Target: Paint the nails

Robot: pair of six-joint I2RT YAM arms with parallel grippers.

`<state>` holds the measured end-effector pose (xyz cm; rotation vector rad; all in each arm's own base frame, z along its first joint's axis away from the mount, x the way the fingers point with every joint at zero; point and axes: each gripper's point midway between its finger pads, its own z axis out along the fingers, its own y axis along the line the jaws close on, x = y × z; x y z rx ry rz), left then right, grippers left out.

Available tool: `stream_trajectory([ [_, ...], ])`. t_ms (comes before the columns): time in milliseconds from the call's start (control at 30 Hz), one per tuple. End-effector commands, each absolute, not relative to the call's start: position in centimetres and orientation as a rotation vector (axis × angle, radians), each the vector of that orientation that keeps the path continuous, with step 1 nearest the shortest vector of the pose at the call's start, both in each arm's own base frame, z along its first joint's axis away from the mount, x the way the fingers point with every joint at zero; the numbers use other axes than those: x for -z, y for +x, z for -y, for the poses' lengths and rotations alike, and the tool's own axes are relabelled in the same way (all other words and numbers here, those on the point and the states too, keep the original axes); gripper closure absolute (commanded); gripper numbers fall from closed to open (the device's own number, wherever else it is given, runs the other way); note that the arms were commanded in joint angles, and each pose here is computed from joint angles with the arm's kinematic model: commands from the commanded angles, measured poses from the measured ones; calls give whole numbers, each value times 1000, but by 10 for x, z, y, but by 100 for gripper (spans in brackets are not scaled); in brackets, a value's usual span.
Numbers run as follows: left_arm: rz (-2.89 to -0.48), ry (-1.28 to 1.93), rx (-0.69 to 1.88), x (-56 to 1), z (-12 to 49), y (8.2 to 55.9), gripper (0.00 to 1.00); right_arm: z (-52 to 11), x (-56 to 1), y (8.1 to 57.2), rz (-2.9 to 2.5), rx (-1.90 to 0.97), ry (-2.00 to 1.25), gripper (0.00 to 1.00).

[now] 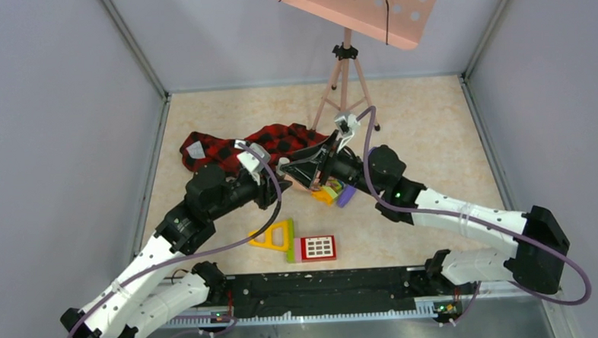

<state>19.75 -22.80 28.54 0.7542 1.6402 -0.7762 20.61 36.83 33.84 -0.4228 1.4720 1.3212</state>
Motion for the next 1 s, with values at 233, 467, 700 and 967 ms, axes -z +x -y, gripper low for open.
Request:
stream_trajectory([
  [233, -1605, 755, 765, -295, 229, 201, 100, -395, -374, 194, -1373, -1411, -467, 47],
  [467, -1606, 761, 765, -295, 229, 201, 100, -395, -370, 197, -1386, -1392, -464, 75],
  [700, -1592, 788, 795, -298, 232, 195, 100, -395, -362, 200, -1412, -1365, -473, 100],
  [967, -1534, 868, 933, -309, 242, 172, 100, -392, -358, 192, -1392, -1344, -597, 100],
])
